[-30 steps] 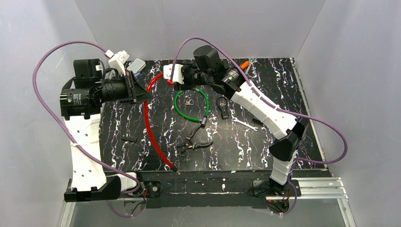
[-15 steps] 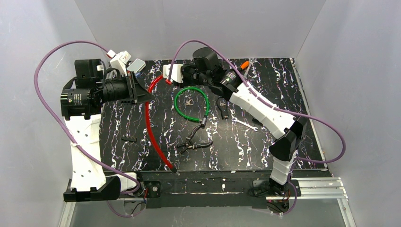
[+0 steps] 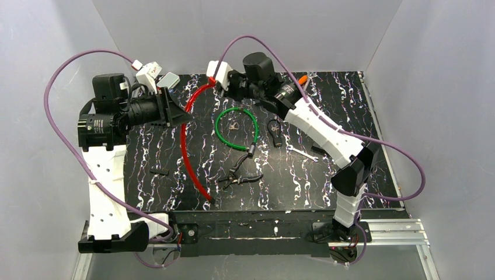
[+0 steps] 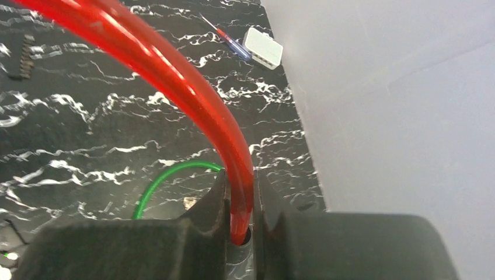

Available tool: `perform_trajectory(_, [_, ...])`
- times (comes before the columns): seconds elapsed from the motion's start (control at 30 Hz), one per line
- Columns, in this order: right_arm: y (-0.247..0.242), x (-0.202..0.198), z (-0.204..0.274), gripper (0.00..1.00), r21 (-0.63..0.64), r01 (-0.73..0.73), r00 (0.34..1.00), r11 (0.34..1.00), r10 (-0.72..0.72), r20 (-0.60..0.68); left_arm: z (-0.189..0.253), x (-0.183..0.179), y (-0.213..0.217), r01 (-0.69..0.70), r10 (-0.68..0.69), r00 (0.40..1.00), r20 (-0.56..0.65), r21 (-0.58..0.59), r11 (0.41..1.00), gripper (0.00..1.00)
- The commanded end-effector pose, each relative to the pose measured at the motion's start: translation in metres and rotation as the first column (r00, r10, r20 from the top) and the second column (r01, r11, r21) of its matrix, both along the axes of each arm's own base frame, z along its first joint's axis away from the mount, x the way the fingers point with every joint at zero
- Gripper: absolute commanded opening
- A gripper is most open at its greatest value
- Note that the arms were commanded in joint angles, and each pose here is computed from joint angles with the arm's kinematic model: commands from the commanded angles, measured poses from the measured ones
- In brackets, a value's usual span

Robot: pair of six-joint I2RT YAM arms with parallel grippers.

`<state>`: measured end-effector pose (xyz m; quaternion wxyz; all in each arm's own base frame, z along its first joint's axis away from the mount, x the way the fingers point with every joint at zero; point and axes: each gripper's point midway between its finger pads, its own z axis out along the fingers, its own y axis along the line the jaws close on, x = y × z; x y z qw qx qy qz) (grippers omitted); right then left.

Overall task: Lock with the key
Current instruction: Lock the lock.

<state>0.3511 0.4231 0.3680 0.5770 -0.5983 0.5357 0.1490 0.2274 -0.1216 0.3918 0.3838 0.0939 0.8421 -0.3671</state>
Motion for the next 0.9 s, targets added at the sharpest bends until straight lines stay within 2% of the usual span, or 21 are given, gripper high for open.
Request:
perform_trajectory(0.0, [-0.012, 0.018, 0.054, 0.01, 0.275, 0.071, 0.987, 0.959, -0.027, -0.159, 0.010, -0.007, -0.009, 0.077, -0.075, 0.991, 0.112, -0.020, 0.997, 0.42])
perform_trajectory(0.1, [-0.026, 0.029, 0.063, 0.01, 0.357, 0.106, 0.966, 0.928, -0.011, -0.259, 0.003, -0.011, -0.012, 0.115, -0.111, 0.984, 0.142, -0.020, 0.993, 0.60])
perform_trajectory(0.27, [-0.038, 0.033, 0.076, 0.01, 0.447, 0.137, 0.931, 0.884, 0.040, -0.364, -0.018, -0.014, -0.013, 0.161, -0.160, 0.970, 0.182, 0.011, 0.987, 0.75])
perform_trajectory(0.4, [-0.046, 0.033, 0.085, 0.01, 0.491, 0.154, 0.908, 0.857, 0.073, -0.412, -0.030, -0.016, -0.013, 0.215, -0.225, 0.942, 0.248, 0.067, 0.974, 0.78])
perform_trajectory(0.6, [-0.057, 0.033, 0.094, 0.01, 0.515, 0.161, 0.902, 0.842, 0.086, -0.422, -0.027, -0.016, -0.012, 0.255, -0.295, 0.888, 0.354, 0.156, 0.954, 0.75])
perform_trajectory(0.67, [-0.061, 0.033, 0.096, 0.01, 0.517, 0.162, 0.903, 0.840, 0.085, -0.421, -0.024, -0.016, -0.010, 0.258, -0.308, 0.879, 0.365, 0.181, 0.949, 0.79])
perform_trajectory(0.8, [-0.071, 0.034, 0.100, 0.01, 0.522, 0.172, 0.906, 0.835, 0.074, -0.417, -0.013, -0.032, -0.015, 0.332, -0.393, 0.829, 0.398, 0.215, 0.918, 0.94])
perform_trajectory(0.87, [-0.076, 0.037, 0.102, 0.01, 0.525, 0.180, 0.906, 0.832, 0.068, -0.419, -0.007, -0.042, -0.017, 0.347, -0.408, 0.808, 0.424, 0.217, 0.913, 0.98])
